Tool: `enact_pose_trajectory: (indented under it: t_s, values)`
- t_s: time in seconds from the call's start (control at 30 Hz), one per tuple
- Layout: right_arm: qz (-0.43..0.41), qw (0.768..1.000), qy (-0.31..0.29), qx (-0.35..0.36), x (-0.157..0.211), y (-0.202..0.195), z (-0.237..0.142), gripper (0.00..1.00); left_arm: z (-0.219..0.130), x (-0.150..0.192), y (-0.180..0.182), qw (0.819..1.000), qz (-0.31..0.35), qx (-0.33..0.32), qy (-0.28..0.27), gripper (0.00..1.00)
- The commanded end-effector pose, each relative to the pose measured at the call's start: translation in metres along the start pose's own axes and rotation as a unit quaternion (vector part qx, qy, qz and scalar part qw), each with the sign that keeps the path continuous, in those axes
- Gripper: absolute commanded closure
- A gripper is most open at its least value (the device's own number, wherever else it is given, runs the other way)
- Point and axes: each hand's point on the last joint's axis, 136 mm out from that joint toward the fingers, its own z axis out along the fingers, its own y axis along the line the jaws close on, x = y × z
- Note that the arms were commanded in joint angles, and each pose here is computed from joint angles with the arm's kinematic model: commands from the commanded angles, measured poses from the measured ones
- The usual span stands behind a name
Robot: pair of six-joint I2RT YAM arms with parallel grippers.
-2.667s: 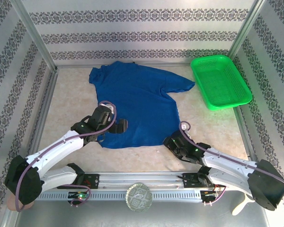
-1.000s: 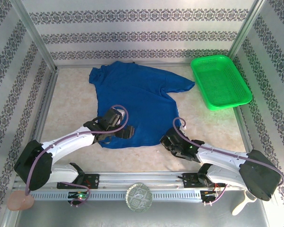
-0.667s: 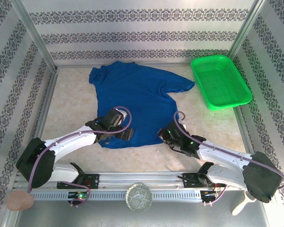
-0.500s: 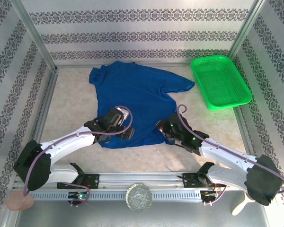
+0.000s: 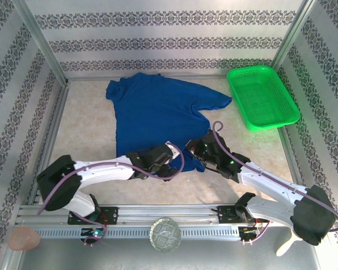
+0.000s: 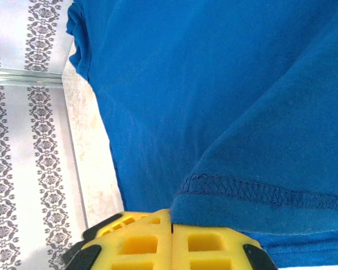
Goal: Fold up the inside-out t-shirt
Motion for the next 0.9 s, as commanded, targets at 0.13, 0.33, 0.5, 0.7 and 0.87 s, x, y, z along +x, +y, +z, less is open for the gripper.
enact_pose_trajectory:
  t_s: [0.13,0.33,0.5,0.7,0.87]
  values:
    - [0.003,1.0,-0.001,-0.019,-0.005,0.013,-0.007,1.0,0.03,-0.032,0.043,0.988,-0.011,-0.151,-0.02,0.01]
    - [0.011,1.0,-0.007,-0.02,-0.006,0.007,-0.013,1.0,0.035,-0.038,0.053,0.993,-0.033,-0.111,-0.023,0.6]
    - [0.018,1.0,-0.011,-0.021,-0.009,0.002,-0.015,1.0,0.015,-0.06,0.041,0.998,-0.034,-0.028,-0.052,1.0]
    - [0.0,0.999,-0.01,-0.031,-0.013,0.004,-0.02,0.62,-0.036,-0.102,0.044,0.99,-0.076,0.037,-0.111,1.0]
    - [-0.067,0.995,0.028,-0.063,0.018,0.008,-0.037,0.69,-0.068,-0.127,0.045,0.99,-0.074,0.05,-0.104,1.0]
